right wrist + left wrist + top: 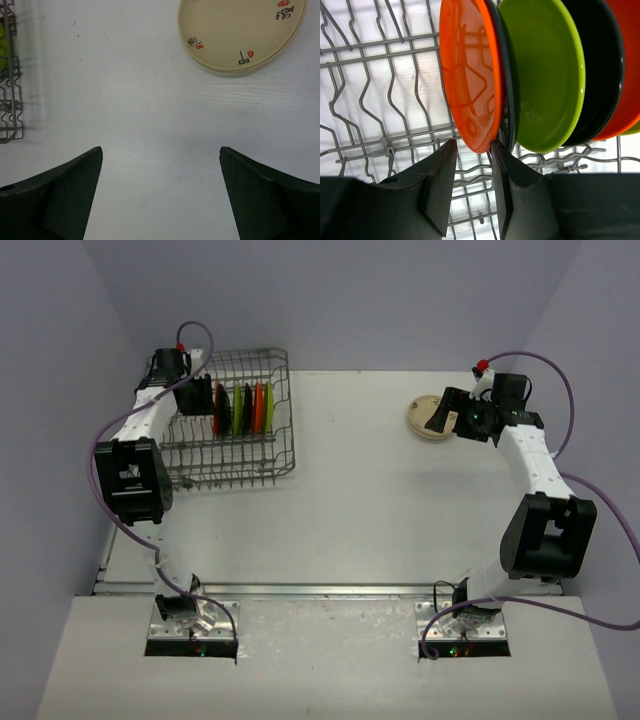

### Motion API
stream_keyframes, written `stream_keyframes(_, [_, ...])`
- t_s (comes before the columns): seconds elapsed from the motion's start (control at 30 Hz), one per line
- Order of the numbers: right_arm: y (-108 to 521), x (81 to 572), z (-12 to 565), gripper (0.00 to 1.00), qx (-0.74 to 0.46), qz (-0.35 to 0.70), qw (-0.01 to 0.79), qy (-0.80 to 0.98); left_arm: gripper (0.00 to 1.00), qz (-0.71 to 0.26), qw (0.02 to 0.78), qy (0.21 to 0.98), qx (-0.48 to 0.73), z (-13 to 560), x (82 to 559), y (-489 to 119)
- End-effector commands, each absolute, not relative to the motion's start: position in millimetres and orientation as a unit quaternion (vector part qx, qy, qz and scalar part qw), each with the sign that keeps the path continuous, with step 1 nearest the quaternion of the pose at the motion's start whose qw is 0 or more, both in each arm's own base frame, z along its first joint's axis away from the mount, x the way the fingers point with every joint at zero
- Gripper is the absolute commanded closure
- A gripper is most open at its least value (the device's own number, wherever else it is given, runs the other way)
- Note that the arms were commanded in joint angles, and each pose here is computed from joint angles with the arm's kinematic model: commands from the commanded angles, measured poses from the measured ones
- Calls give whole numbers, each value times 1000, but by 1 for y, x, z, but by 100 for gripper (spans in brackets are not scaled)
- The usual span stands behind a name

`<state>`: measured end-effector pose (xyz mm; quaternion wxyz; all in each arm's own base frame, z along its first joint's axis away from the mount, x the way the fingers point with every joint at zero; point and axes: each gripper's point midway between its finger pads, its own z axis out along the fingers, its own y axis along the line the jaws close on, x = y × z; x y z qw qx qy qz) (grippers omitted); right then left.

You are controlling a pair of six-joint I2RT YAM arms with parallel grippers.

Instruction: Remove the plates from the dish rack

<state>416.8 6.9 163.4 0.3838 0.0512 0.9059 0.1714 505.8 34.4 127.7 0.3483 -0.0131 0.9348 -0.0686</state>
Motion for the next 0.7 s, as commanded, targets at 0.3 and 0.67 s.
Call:
stream_keyframes(0.3, [8, 426, 174, 1, 50, 181, 396, 899, 67, -64, 371, 926, -4, 129, 520, 35])
stream_keyframes(0.67, [10, 426, 168, 1, 52, 187, 389, 900, 67, -70, 384, 920, -9, 137, 533, 33])
